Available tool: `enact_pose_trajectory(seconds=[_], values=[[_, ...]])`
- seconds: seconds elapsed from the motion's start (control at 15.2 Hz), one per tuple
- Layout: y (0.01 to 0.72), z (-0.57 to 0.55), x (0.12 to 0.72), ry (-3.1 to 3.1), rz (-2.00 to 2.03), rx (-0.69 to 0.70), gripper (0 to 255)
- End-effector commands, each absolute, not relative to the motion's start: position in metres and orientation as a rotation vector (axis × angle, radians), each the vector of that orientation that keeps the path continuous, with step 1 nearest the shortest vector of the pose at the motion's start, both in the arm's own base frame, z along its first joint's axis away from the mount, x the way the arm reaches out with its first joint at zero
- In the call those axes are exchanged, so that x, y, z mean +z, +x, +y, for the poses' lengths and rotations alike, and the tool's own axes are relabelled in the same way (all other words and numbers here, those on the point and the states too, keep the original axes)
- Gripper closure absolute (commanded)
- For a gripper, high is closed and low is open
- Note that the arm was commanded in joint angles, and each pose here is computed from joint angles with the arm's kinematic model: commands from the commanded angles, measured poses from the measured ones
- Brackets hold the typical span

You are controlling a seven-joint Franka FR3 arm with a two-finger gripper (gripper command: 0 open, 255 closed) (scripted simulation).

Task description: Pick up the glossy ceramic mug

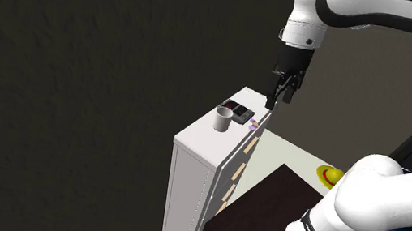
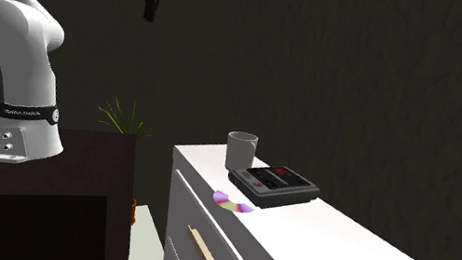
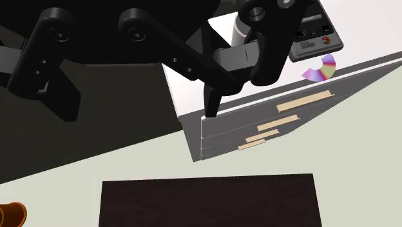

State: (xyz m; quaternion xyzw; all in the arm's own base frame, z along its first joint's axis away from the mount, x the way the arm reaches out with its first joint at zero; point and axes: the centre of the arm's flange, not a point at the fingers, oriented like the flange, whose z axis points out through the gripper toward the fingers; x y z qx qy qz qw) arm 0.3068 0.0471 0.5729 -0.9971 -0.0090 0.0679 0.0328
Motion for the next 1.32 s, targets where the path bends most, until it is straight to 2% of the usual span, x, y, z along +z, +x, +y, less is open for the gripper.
enact_pose_trajectory(seconds=[0.0, 1.25], values=[[0.307, 0.047, 0.573, -3.069, -0.028, 0.209, 0], [0.474, -0.015, 0.41, -3.152, -0.023, 0.141, 0]])
